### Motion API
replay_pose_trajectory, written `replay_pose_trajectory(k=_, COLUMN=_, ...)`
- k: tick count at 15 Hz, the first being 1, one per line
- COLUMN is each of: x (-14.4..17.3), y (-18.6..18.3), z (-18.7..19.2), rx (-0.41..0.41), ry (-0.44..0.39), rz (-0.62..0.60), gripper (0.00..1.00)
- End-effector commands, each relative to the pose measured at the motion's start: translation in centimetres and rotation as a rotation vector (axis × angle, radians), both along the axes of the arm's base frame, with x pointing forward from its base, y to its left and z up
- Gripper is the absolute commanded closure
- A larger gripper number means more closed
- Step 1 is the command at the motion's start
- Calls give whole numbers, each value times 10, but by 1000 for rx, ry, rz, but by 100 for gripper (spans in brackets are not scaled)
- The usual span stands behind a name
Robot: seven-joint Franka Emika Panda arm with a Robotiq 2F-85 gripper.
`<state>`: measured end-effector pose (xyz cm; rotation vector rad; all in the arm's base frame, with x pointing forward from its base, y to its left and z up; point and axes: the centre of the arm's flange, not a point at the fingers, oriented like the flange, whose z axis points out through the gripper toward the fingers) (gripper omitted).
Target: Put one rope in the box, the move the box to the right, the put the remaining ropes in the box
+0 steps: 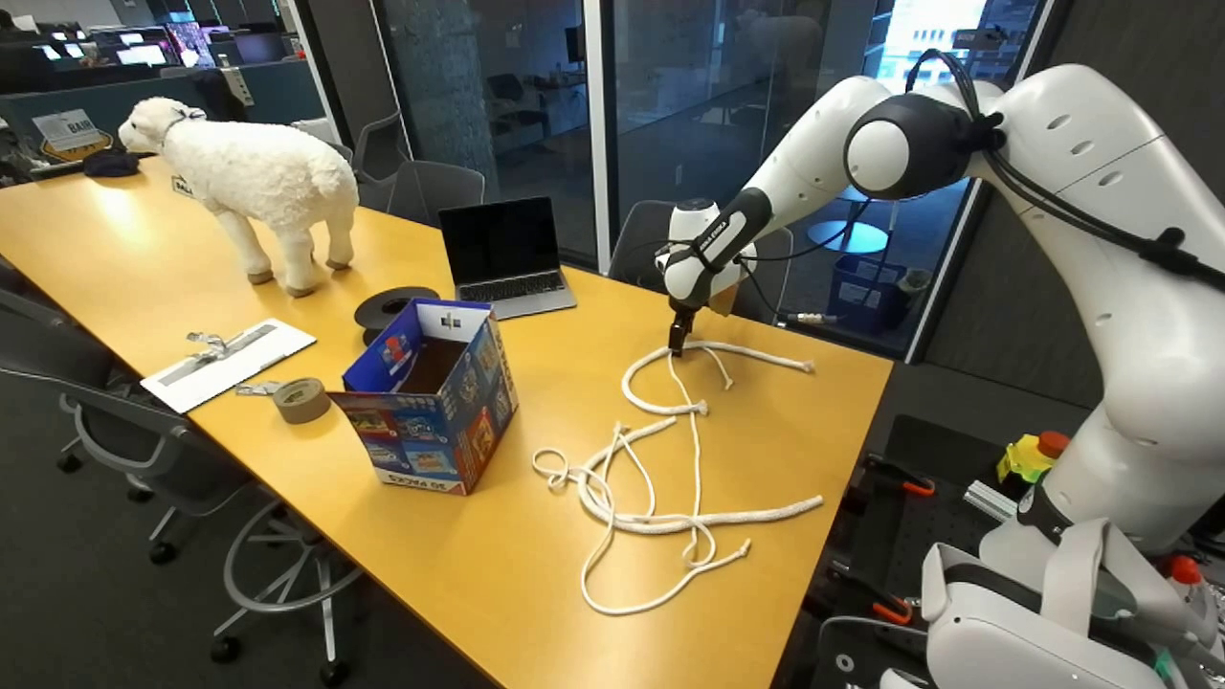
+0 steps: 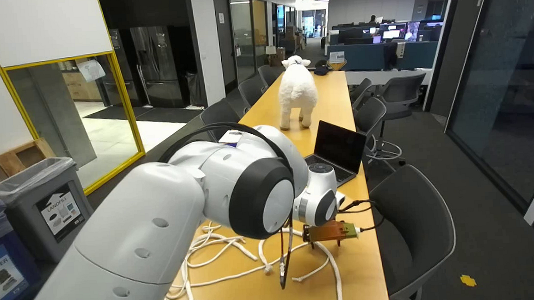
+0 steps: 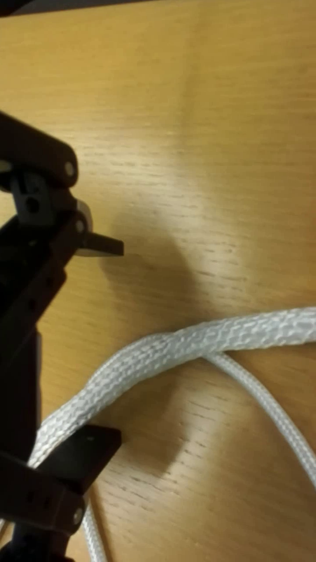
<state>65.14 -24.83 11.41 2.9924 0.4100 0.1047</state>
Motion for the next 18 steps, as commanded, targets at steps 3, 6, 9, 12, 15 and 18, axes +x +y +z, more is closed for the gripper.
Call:
replay_pose_trajectory(k=3, x=18, y=-7, z=0, rx=57, ry=36, rz=4, gripper=0)
replay_pose_trajectory(k=6, x=17, y=-7, z=2, rx=66, ry=55, rz=-3, gripper=0)
replay_pose_trajectory(k=9, x=17, y=-8, z=2, rx=68, ry=69, rz=-8, gripper=0)
replay_pose_trajectory(k=12, x=16, y=-9, z=3, rx=69, ry=72, rz=-12, gripper=0)
replay_pose_trajectory(k=15, x=16, y=-10, z=3, rx=77, ry=69, rz=-25, gripper=26)
replay_pose_trajectory(k=18, x=16, y=-9, z=4, rx=83, ry=66, rz=-37, gripper=49)
